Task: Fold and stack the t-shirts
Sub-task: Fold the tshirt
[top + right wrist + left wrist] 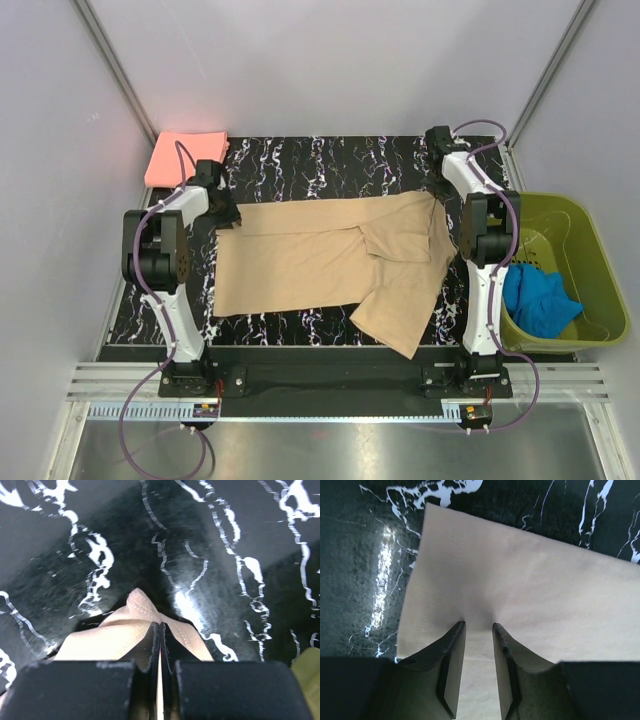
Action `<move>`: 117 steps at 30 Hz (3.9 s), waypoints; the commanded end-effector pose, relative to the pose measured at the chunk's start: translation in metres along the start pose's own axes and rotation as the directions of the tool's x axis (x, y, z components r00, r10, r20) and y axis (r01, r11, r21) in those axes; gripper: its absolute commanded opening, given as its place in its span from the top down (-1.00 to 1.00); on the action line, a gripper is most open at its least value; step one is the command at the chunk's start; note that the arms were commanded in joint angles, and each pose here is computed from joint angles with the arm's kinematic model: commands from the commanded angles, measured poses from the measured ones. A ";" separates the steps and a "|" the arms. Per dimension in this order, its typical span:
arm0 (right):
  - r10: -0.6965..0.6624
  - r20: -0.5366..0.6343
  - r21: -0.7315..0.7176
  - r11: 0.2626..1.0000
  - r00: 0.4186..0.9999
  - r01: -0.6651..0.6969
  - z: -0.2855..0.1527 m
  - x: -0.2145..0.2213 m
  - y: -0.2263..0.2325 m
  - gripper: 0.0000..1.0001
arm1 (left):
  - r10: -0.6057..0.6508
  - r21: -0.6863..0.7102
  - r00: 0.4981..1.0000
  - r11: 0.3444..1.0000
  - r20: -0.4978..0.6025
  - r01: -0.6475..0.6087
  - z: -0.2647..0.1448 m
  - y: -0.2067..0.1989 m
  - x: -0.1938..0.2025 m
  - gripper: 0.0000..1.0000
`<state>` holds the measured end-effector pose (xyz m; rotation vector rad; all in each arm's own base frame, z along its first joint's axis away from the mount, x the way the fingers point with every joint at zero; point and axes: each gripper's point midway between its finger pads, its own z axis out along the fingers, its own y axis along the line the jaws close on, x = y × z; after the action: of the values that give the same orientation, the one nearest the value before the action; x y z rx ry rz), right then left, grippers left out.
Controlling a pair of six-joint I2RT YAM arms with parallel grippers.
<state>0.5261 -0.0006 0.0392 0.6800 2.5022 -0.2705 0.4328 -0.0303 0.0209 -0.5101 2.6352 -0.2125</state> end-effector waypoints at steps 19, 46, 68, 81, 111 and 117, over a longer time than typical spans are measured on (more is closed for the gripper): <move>0.107 0.044 -0.187 0.977 0.993 -0.097 0.009 -0.044 0.071 1.00 | -0.042 -0.179 0.999 0.983 0.012 0.044 0.013 0.041 -0.035 0.34; -0.263 -0.034 -0.464 0.859 0.964 0.218 -0.220 0.073 0.093 -0.35 | -0.202 -0.167 0.974 0.962 0.102 0.217 -0.143 0.057 0.056 0.04; -0.287 -0.130 -0.516 0.837 0.949 0.182 -0.267 0.174 -0.002 -0.36 | -0.541 -0.226 0.835 0.830 -0.100 0.510 -0.105 0.098 0.177 0.06; -0.285 -0.139 -0.510 0.842 0.948 0.178 -0.267 0.176 -0.005 -0.36 | -0.584 -0.275 0.802 0.797 -0.126 0.537 -0.089 0.108 0.189 0.69; -0.114 -0.428 -0.094 0.992 0.897 0.082 -0.160 0.285 -0.096 0.05 | -0.603 -0.330 0.797 0.746 0.034 0.579 -0.111 0.143 0.169 1.00; -0.101 -0.474 -0.091 0.994 0.875 0.065 -0.152 0.297 -0.097 0.01 | -0.603 -0.326 0.797 0.747 0.034 0.579 -0.111 0.143 0.167 1.00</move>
<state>0.1862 0.0845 0.0179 0.6399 3.0182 -0.0713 0.1929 0.0364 0.0165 -1.4859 2.5441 0.0001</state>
